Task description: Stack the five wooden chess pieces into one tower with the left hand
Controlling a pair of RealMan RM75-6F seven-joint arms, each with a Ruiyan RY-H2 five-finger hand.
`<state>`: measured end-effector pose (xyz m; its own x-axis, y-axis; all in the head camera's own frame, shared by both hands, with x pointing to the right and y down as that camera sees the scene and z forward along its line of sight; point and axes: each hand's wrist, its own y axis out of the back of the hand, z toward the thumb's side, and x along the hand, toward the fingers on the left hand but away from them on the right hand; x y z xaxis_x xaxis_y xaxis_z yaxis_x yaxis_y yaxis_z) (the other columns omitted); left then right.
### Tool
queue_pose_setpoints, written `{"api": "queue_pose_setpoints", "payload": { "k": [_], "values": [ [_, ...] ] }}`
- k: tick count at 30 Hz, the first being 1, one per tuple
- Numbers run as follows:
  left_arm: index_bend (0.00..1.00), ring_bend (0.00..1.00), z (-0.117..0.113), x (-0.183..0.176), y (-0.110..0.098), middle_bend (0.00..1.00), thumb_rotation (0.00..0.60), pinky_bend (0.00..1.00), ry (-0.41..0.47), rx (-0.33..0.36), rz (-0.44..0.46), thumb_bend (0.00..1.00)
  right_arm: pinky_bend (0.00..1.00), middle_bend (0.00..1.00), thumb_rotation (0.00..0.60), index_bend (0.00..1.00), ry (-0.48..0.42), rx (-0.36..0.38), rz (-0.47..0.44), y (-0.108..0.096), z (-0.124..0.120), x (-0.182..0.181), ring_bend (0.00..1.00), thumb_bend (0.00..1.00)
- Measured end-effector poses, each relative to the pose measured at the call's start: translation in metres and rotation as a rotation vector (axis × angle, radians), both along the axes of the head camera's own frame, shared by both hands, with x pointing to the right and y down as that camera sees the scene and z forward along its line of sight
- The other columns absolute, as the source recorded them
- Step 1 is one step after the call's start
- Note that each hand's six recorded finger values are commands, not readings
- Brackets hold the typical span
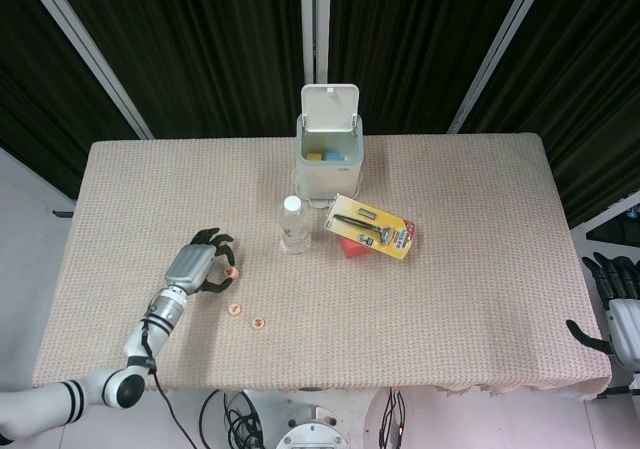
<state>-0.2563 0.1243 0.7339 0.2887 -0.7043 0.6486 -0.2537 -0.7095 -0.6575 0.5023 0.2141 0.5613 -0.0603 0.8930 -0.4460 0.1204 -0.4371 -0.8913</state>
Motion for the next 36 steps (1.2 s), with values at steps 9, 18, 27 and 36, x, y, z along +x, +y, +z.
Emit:
{"api": "queue_pose_setpoints", "payload": {
  "k": [9, 18, 27, 36],
  "values": [
    [0.48, 0.0, 0.003, -0.002, 0.0, 0.17, 0.6, 0.0, -0.008, -0.005, -0.001, 0.29, 0.0, 0.0, 0.6, 0.0, 0.004, 0.0, 0.004, 0.0, -0.001, 0.002, 0.0, 0.18],
    [0.41, 0.0, 0.002, -0.003, 0.0, 0.17, 0.6, 0.0, -0.005, 0.0, -0.005, 0.29, 0.0, 0.0, 0.6, 0.0, 0.001, -0.007, -0.004, 0.0, 0.0, -0.001, 0.0, 0.18],
    [0.36, 0.0, 0.0, -0.004, 0.0, 0.17, 0.6, 0.0, 0.002, 0.004, -0.009, 0.29, 0.0, 0.0, 0.6, 0.0, 0.005, -0.006, 0.001, 0.0, -0.001, 0.001, 0.0, 0.18],
    [0.42, 0.0, -0.026, -0.03, 0.004, 0.17, 0.6, 0.0, -0.038, 0.075, -0.039, 0.29, 0.0, 0.0, 0.6, 0.0, 0.003, 0.0, 0.001, -0.002, -0.003, 0.002, 0.0, 0.18]
  ]
}}
